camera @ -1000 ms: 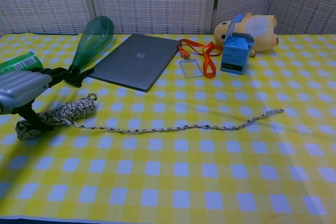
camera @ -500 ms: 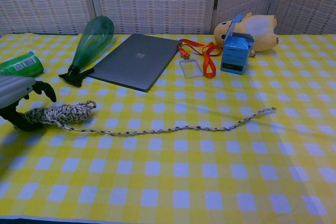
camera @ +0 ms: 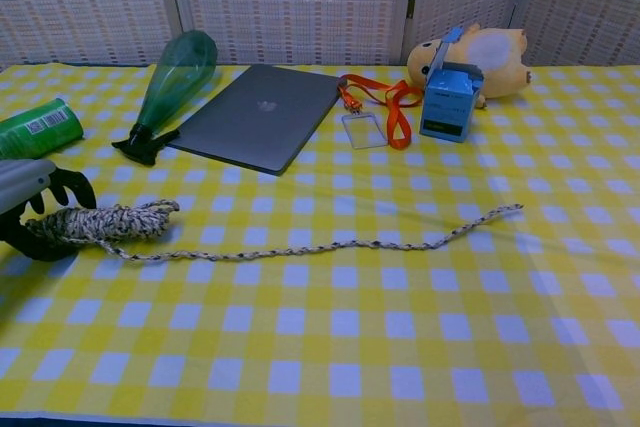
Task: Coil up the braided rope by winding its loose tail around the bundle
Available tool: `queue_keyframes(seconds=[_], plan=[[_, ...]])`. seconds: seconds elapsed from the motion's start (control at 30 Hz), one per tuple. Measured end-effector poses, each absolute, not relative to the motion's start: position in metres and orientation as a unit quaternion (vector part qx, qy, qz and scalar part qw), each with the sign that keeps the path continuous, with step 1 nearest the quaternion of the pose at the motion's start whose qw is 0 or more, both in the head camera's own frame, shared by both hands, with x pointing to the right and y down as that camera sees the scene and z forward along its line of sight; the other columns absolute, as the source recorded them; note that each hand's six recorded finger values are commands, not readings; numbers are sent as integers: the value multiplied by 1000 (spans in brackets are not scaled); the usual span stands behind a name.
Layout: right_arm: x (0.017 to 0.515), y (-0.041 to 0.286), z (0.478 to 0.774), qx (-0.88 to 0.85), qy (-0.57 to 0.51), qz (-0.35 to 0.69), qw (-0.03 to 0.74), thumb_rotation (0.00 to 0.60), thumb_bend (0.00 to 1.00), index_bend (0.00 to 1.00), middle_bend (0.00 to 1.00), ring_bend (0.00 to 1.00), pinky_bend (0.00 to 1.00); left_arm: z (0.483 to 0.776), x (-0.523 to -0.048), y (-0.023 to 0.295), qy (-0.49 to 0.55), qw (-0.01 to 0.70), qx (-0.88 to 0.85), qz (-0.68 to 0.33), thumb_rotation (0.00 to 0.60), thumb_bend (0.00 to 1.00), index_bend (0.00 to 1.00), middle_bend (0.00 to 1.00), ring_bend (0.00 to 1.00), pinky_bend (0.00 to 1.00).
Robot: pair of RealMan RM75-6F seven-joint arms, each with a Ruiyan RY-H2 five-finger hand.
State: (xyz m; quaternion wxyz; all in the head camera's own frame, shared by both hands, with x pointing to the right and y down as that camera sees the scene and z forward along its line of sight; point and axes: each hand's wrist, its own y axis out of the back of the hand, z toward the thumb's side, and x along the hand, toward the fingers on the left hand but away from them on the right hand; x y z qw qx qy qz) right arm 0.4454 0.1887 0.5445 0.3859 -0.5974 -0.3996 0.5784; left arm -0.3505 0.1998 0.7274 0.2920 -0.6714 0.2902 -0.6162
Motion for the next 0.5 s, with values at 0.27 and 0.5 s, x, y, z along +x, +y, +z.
queue_keyframes(seconds=[0.27,0.5], plan=[[447,191,548,-599,-398,583,377,600,400,0,0,82,0,728,-347,200,308,280,-684,-598,600,384,532,464,440,513],[447,192,549,-600,-397,585,375,600,400,0,0,83,0,727,-341,197,332,266,-698,-576,600,599,753,643,588,697]])
